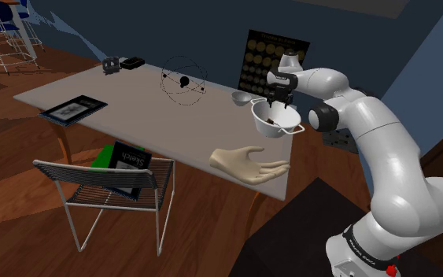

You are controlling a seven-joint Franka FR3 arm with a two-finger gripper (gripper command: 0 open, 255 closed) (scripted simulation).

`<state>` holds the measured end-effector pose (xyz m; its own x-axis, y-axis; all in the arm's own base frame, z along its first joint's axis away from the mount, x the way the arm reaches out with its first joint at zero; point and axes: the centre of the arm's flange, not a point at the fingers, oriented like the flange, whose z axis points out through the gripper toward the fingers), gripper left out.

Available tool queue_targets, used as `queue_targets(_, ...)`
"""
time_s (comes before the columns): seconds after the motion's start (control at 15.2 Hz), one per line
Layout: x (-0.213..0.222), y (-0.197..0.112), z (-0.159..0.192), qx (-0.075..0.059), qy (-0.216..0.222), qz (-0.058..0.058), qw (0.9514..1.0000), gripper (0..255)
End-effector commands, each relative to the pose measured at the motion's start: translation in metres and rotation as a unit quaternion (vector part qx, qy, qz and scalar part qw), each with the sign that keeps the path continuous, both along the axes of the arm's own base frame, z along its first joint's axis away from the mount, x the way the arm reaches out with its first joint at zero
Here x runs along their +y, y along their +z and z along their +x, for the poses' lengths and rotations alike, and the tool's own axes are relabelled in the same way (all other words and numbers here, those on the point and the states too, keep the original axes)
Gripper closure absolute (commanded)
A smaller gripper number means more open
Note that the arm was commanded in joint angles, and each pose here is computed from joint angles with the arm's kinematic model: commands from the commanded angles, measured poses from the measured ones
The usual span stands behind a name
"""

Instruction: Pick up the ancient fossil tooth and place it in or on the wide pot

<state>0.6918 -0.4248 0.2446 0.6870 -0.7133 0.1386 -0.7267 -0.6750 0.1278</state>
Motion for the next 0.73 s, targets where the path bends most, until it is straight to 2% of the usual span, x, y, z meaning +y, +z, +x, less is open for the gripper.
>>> queue_targets(0.0,0.0,0.0,0.0,0.0,0.0,0.0,1.0,0)
queue_targets(0.26,0.01,0.049,0.0,0.0,0.0,0.0,1.0,0)
queue_targets(0.66,0.01,0.049,0.0,0.0,0.0,0.0,1.0,0)
